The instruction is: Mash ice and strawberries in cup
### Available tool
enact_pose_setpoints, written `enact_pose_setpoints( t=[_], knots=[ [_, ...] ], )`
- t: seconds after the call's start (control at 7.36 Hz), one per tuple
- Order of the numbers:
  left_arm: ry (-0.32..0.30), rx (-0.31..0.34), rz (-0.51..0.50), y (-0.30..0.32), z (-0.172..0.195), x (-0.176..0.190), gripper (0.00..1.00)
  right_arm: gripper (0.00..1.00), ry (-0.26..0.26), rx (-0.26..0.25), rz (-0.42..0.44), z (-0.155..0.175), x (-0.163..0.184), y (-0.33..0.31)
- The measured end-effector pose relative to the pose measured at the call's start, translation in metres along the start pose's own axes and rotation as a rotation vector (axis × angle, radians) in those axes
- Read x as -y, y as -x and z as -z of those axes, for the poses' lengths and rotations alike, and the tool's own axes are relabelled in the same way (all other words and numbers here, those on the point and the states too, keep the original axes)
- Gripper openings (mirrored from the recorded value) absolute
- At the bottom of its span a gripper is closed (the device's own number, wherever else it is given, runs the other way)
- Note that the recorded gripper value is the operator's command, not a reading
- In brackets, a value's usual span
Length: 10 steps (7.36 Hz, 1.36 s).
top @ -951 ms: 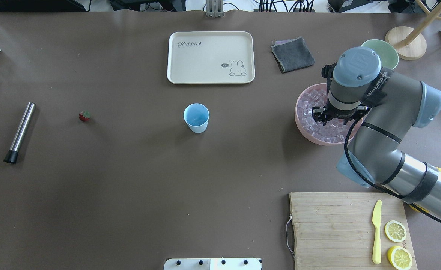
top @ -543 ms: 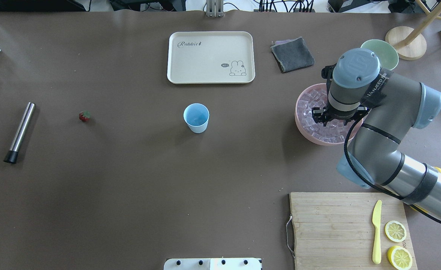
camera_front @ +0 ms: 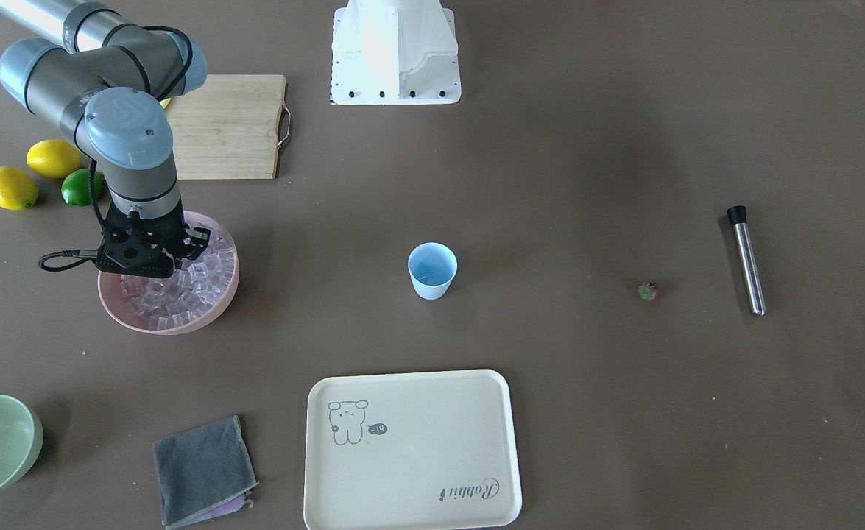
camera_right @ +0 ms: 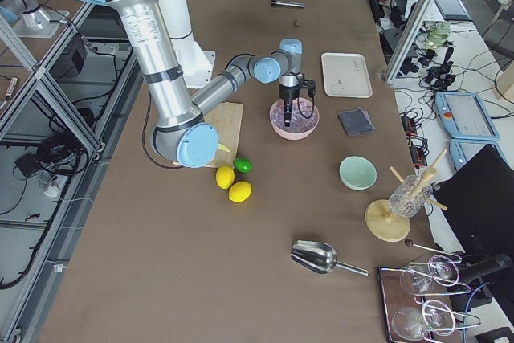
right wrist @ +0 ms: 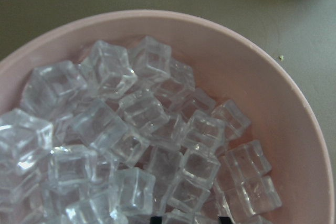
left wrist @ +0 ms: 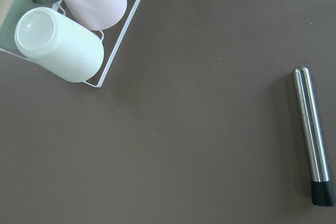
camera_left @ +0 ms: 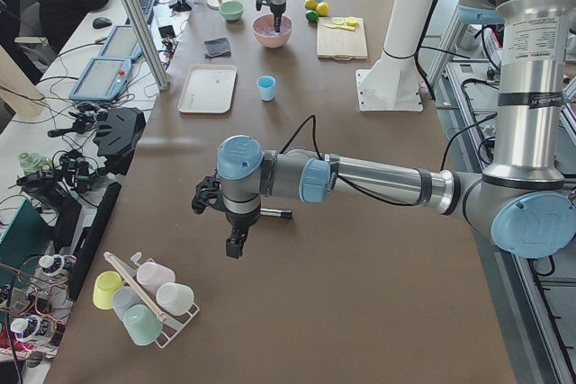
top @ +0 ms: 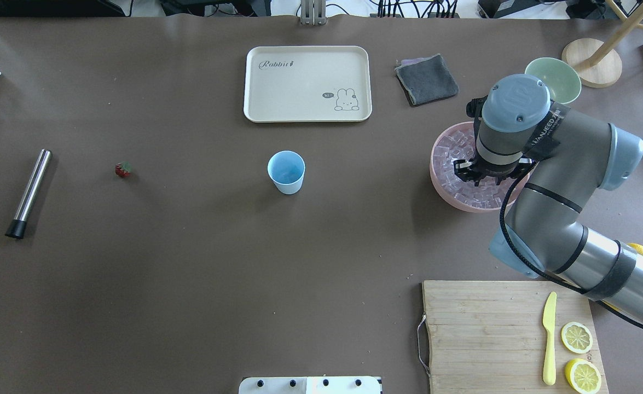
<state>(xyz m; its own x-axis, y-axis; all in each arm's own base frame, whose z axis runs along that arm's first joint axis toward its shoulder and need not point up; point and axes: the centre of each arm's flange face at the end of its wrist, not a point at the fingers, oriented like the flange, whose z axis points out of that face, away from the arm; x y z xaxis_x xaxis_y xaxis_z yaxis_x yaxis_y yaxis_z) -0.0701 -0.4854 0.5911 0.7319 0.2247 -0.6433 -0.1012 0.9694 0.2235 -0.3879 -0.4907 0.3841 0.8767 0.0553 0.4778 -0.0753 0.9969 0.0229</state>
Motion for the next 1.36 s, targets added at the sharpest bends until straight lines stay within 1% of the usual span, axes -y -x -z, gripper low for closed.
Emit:
enact_pose_setpoints(
  t=[0.14,0.27,0.41,0.54,0.68,0.95,1.09,1.22,1.36],
  knots=[
    [0.000,0.000,0.000,0.000,0.000,0.000,0.98,0.33,-0.001,0.003,-0.003,0.003,0.001,-0.001],
    [0.001,0.000,0.001,0.000,0.000,0.000,0.98,0.31,0.000,0.002,-0.004,0.004,0.002,-0.001],
    [0.001,0.000,0.001,0.001,-0.001,0.000,0.99,0.39,0.002,0.002,-0.002,0.007,0.002,0.000],
    [0.001,0.000,0.001,0.001,0.000,0.000,0.98,0.51,0.002,0.004,0.000,0.009,0.001,0.001],
    [0.001,0.000,0.001,0.000,0.000,0.001,0.99,0.52,0.003,0.006,0.002,0.011,0.000,0.002],
    [0.000,0.000,0.000,0.000,0.000,0.001,0.98,0.53,0.003,0.007,0.008,0.012,-0.002,0.005],
    [0.001,0.000,0.001,0.000,0.000,0.001,0.99,0.51,0.004,0.006,0.013,0.011,-0.005,0.007],
    [0.001,0.000,0.001,0.001,0.000,0.001,0.98,0.42,0.006,0.004,0.020,0.009,-0.009,0.010],
    [0.001,0.000,0.001,0.001,-0.001,0.001,0.98,0.37,0.008,0.002,0.022,0.007,-0.011,0.012]
  ],
)
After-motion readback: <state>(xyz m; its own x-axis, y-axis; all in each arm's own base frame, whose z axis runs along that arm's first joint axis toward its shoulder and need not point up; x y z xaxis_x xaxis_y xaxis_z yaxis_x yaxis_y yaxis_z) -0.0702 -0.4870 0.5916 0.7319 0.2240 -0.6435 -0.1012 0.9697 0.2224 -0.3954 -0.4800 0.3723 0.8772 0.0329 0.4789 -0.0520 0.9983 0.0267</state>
